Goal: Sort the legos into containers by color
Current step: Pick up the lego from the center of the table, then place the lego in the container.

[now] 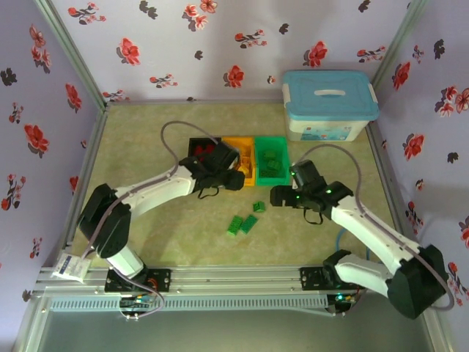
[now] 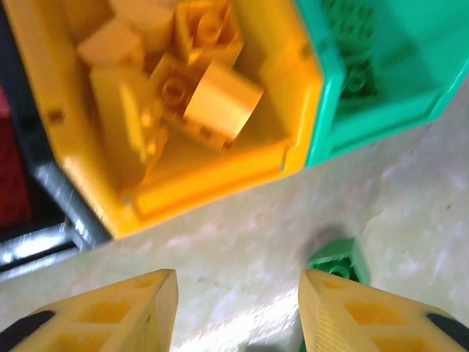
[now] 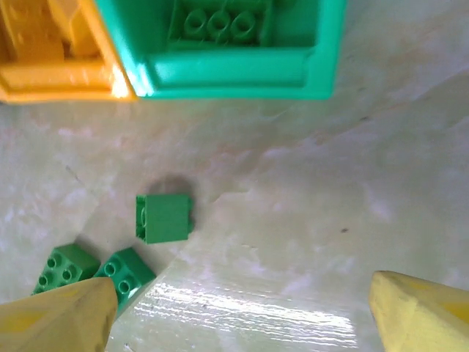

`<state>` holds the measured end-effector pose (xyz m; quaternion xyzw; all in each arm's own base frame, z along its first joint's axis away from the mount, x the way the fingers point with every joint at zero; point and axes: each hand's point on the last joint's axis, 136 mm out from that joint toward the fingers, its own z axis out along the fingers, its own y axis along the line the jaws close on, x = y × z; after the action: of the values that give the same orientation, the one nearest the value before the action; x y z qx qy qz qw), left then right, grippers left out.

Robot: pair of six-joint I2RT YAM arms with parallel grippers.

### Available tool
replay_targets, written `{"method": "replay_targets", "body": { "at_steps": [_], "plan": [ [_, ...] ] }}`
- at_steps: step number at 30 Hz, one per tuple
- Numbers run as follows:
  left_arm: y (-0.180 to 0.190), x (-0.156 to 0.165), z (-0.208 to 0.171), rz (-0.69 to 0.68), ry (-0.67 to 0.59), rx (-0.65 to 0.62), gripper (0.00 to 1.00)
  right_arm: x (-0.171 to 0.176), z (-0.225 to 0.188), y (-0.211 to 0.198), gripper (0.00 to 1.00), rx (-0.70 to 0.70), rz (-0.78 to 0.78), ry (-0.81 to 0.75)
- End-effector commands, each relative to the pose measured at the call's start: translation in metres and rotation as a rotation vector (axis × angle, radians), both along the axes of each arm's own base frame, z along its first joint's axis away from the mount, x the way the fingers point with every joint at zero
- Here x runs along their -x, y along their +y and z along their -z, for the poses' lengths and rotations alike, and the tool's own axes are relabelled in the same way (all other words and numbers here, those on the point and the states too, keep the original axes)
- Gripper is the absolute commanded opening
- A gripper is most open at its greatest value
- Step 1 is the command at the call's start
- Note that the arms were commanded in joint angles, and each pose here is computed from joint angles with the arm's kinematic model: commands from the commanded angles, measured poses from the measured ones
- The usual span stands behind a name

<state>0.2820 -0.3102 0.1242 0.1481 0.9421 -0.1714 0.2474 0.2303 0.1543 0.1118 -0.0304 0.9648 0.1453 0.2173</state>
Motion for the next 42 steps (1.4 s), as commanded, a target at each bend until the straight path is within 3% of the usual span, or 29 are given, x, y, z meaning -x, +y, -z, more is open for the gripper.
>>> {"method": "replay_targets", "body": {
  "at_steps": [1, 5, 16, 22, 28, 37, 42],
  "plan": [
    [0.008, 0.009, -0.002, -0.055, -0.026, 0.058, 0.47, -0.003, 0.017, 0.02, 0.86, 0.003, -0.028, 0.031],
    [0.022, 0.027, 0.01, -0.083, -0.012, 0.058, 0.48, -0.003, 0.039, 0.04, 0.77, 0.067, -0.078, 0.094],
    [0.05, 0.067, 0.043, -0.146, 0.026, 0.048, 0.48, -0.01, 0.084, 0.072, 0.66, 0.174, -0.093, 0.189],
    [0.063, 0.071, 0.044, -0.166, 0.01, 0.035, 0.48, -0.009, 0.1, 0.077, 0.44, 0.256, -0.098, 0.236],
    [0.07, 0.073, 0.048, -0.155, 0.006, -0.001, 0.48, -0.021, 0.074, 0.078, 0.33, 0.29, -0.097, 0.172],
    [0.055, 0.09, 0.051, -0.092, -0.006, 0.022, 0.48, -0.084, -0.013, 0.053, 0.33, 0.278, -0.02, 0.009],
    [0.052, 0.096, 0.05, -0.094, -0.02, 0.08, 0.5, -0.118, -0.02, 0.03, 0.36, 0.208, 0.059, 0.037]
  ]
}}
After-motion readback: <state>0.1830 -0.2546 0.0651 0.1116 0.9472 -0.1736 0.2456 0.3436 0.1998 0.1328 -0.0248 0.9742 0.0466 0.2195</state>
